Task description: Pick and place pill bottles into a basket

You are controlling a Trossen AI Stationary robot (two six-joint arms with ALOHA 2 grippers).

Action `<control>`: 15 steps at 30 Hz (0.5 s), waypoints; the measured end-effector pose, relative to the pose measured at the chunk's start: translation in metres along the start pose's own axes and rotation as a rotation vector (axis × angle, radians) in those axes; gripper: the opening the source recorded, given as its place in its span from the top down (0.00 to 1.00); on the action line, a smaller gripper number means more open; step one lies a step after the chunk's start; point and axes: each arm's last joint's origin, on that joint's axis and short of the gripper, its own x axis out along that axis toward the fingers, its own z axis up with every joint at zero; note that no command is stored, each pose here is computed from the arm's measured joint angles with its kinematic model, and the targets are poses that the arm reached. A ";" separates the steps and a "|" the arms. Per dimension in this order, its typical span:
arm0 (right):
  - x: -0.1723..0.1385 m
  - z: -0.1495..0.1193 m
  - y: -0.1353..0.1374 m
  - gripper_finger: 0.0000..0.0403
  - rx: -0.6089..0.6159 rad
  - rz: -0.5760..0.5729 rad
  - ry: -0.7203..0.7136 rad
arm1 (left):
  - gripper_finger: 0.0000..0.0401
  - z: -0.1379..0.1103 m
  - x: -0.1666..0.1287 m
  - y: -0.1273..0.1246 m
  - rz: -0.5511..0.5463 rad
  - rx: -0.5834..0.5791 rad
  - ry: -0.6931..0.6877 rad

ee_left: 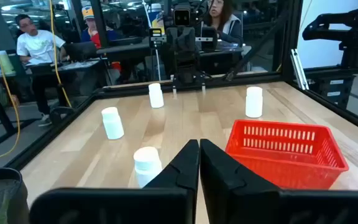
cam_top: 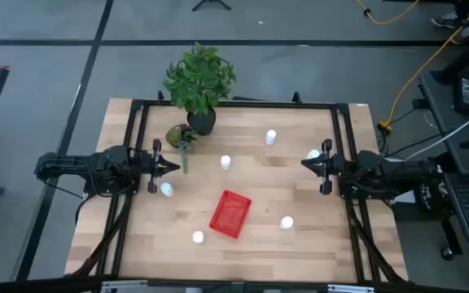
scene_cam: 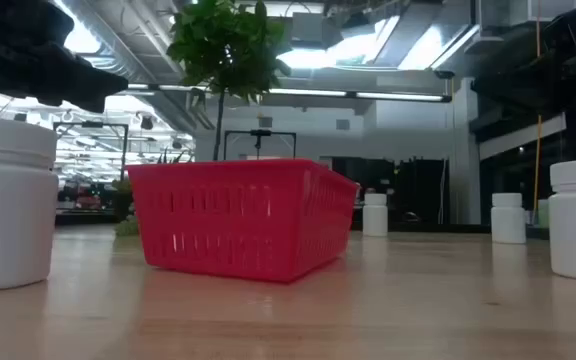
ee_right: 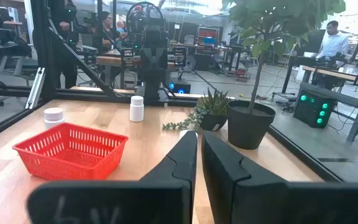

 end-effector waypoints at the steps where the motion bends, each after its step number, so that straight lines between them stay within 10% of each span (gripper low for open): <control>1: 0.000 0.000 0.000 0.93 0.000 0.000 0.000 | 0.98 0.000 0.000 0.000 0.000 0.000 0.000; 15: 0.000 0.000 0.000 0.93 -0.001 0.000 0.000 | 0.98 0.000 0.000 0.000 0.000 0.000 0.000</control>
